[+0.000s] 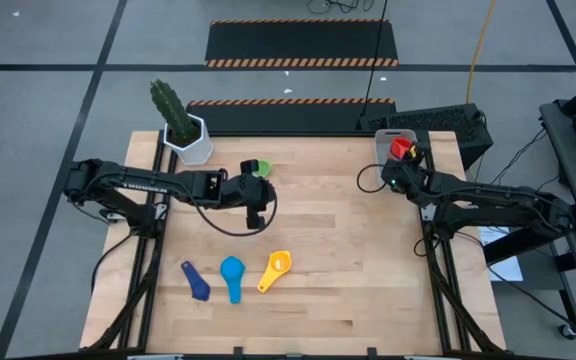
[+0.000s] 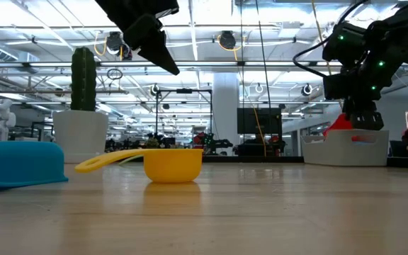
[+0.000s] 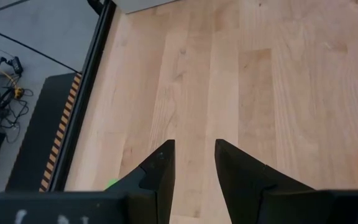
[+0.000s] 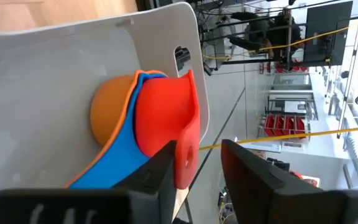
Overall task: Nest measuring cups in basket
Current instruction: Stack the red measuring cup on top of the dark blue measuring cup in the gray bin
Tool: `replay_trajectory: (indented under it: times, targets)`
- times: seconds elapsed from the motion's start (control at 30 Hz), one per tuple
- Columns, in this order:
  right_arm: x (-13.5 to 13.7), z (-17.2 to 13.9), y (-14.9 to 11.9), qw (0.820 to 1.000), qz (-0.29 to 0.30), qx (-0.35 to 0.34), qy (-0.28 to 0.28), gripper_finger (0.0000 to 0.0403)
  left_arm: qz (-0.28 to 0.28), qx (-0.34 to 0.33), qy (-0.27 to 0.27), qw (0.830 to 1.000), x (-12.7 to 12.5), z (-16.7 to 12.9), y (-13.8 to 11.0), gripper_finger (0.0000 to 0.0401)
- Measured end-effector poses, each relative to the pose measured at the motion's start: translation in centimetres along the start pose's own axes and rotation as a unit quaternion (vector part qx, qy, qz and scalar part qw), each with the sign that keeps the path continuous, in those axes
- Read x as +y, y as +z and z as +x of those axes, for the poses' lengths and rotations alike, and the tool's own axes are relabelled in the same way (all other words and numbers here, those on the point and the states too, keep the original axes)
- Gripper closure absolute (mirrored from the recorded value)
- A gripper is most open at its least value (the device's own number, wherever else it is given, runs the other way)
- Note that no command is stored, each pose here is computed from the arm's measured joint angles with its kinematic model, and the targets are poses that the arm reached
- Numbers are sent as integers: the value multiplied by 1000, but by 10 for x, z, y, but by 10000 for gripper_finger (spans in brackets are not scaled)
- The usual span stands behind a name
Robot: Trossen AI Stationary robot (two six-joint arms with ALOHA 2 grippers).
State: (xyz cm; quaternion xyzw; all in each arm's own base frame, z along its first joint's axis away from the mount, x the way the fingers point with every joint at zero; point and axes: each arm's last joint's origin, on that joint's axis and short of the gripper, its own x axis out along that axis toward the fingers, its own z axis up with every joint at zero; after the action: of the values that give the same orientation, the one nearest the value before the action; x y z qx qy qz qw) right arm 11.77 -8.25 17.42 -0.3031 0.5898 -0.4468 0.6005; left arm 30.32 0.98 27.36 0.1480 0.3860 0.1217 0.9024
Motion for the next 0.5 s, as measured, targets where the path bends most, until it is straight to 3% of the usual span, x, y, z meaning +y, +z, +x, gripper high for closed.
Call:
replay_trajectory:
  times: [0.5]
  targets:
    - [-4, -4, -4, 1000, 29, -7, -3, 224, 1, 3, -2, 1000, 0, 0, -1, 283]
